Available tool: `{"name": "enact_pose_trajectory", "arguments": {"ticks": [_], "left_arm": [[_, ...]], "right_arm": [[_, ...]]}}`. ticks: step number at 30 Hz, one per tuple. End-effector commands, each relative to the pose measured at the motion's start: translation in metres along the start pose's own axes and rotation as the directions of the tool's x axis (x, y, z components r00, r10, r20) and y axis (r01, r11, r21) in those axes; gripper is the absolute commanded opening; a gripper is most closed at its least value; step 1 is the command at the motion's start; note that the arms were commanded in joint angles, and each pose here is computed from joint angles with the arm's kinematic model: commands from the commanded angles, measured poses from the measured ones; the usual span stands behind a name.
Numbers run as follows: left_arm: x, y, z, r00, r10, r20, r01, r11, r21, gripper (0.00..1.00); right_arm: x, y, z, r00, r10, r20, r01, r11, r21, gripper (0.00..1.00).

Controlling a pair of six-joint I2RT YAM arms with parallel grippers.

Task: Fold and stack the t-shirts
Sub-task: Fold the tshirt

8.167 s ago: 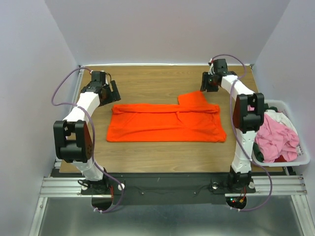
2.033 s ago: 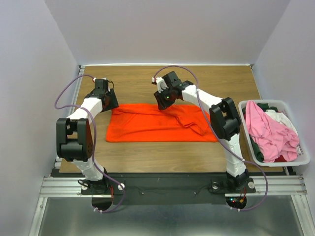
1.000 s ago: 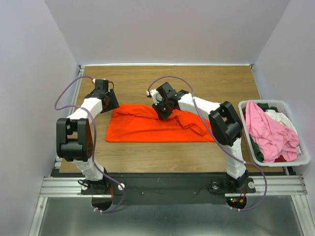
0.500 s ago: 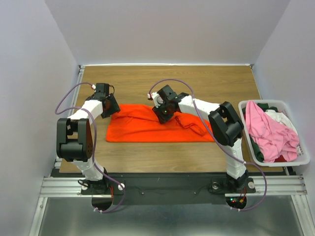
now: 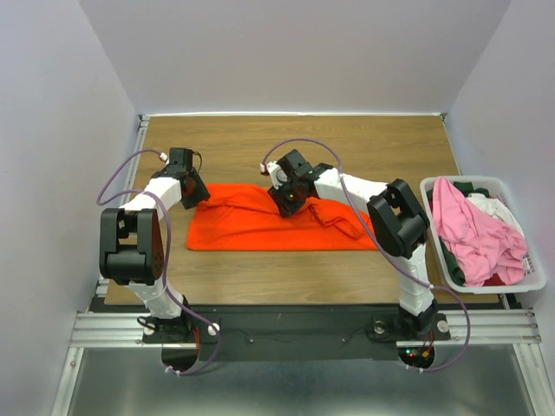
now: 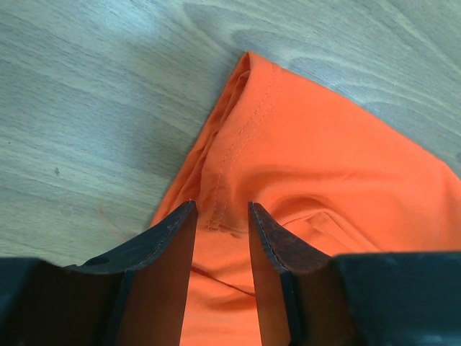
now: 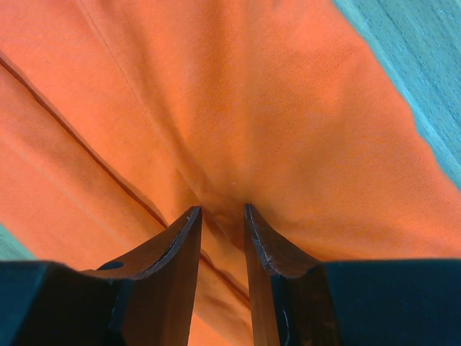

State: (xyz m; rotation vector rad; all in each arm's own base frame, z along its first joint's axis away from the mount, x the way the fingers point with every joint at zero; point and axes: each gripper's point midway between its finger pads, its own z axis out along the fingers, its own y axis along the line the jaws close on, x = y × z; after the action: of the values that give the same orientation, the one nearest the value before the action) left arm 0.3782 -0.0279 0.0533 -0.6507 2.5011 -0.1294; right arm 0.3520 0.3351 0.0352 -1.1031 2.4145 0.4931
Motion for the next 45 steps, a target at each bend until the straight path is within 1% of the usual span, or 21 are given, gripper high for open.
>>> {"name": "enact_pose_trajectory", "arguments": {"ticks": [1,7,11,22,27,30,32,33,35,36,38,42,45], "left_arm": [[0.005,-0.001,0.000,0.999,-0.032,-0.008,0.032,0.999,0.015,0.46],[0.013,0.007,0.001,0.999,-0.051,-0.016,0.051,0.999,-0.013,0.52],[0.020,0.008,0.006,0.998,-0.058,-0.035,0.058,0.998,-0.011,0.52],[0.020,0.008,0.006,0.997,-0.064,-0.032,0.064,0.998,-0.009,0.49],[0.020,0.010,0.010,0.998,-0.058,-0.029,0.057,0.998,-0.021,0.45],[0.015,0.013,0.012,0.999,-0.043,-0.001,0.043,0.999,-0.034,0.41],[0.012,0.014,0.013,1.000,-0.028,0.009,0.028,0.999,-0.041,0.36],[0.011,0.015,0.014,1.000,-0.014,0.009,0.014,0.999,-0.047,0.29],[0.010,0.016,0.014,1.000,-0.003,0.012,0.004,0.999,-0.050,0.24],[0.007,0.016,0.012,1.000,0.003,0.020,-0.002,0.999,-0.053,0.19],[-0.001,0.019,0.007,0.999,0.022,0.048,-0.019,0.997,-0.071,0.14],[-0.025,0.021,-0.011,0.990,0.064,0.127,-0.051,0.993,-0.103,0.13],[-0.033,0.024,-0.019,0.984,0.088,0.152,-0.070,0.990,-0.123,0.13]], "right_arm": [[-0.025,0.005,-0.018,0.996,-0.023,0.088,0.022,1.000,0.015,0.36],[-0.025,0.005,-0.018,0.996,-0.019,0.090,0.018,1.000,0.013,0.36],[-0.024,0.005,-0.018,0.996,-0.016,0.090,0.015,1.000,0.013,0.36],[-0.021,0.005,-0.016,0.996,-0.012,0.084,0.011,1.000,0.013,0.36],[-0.018,0.003,-0.016,0.997,-0.013,0.080,0.011,1.000,0.021,0.36],[-0.017,0.003,-0.017,0.997,-0.014,0.080,0.012,1.000,0.024,0.36],[-0.017,0.003,-0.018,0.997,-0.014,0.079,0.012,1.000,0.025,0.36],[-0.016,0.003,-0.018,0.997,-0.014,0.079,0.012,1.000,0.028,0.36],[-0.014,0.002,-0.017,0.997,-0.013,0.074,0.011,0.999,0.032,0.36],[-0.013,0.002,-0.018,0.997,-0.014,0.073,0.012,0.999,0.034,0.36],[-0.013,0.001,-0.019,0.997,-0.015,0.073,0.012,0.999,0.040,0.35],[-0.011,-0.001,-0.018,0.997,-0.015,0.069,0.012,0.999,0.051,0.35],[-0.012,0.000,-0.019,0.997,-0.012,0.073,0.008,0.999,0.046,0.35]]}}
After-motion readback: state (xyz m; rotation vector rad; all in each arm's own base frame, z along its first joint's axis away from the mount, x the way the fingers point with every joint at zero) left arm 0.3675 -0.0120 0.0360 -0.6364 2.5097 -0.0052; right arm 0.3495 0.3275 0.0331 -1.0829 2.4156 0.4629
